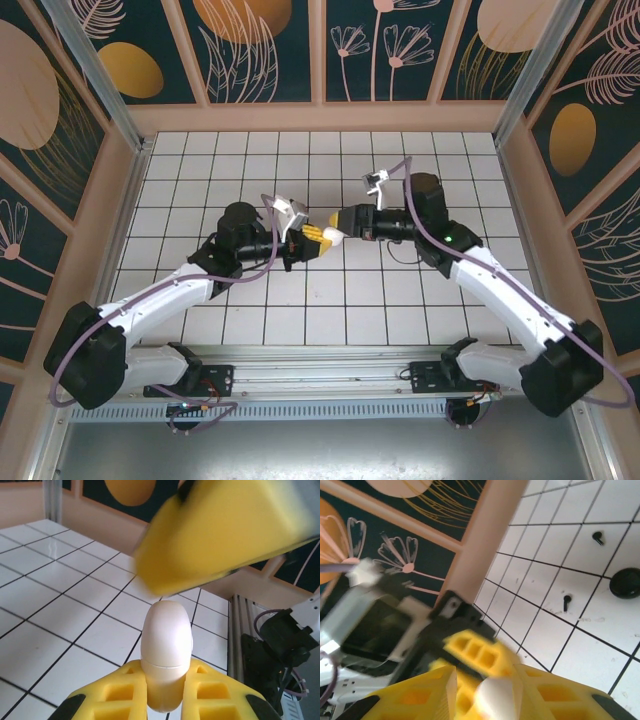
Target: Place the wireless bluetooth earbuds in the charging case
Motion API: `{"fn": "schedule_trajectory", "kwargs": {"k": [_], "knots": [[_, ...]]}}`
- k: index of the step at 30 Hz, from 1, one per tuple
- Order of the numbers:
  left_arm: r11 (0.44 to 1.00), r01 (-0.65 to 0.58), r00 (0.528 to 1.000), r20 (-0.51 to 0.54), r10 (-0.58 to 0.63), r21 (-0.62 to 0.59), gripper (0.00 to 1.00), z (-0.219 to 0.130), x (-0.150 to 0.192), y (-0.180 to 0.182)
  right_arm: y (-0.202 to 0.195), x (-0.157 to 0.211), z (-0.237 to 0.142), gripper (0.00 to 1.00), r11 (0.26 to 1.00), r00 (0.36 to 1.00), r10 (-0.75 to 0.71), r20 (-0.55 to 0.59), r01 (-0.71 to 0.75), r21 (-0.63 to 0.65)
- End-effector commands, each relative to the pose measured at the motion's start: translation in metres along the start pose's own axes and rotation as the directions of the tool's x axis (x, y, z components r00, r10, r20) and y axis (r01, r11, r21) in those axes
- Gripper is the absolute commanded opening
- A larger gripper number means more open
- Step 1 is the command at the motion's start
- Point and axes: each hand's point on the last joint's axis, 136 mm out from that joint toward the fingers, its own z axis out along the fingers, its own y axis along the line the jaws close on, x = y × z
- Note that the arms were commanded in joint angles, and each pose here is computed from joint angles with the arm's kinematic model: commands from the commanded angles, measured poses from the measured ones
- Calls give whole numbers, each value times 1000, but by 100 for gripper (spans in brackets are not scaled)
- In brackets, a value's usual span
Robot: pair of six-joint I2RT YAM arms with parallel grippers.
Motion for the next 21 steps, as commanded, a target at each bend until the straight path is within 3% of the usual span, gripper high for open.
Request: {"fn": "schedule_trajectory", "kwargs": {"k": [1,8,12,15,21], "knots": [[996,92,995,41,-91,-24,0,-4,1,14,62,0,-40,34,976,981,-178,76,185,-111],[988,145,986,77,-149,53,0,-4,-9,4,27,-4,-66,42,981,956,-182,230,163,101],[978,185,977,92,-194,100,0,-4,-19,-4,8,-4,-58,48,990,950,-134,283,113,87],[973,231,969,86,-232,22,0,-3,-16,11,-15,0,-52,49,992,948,-74,309,38,120],[928,342,939,18,-343,-146,0,12,13,52,-90,15,-66,49,906,931,27,363,-176,384]]}}
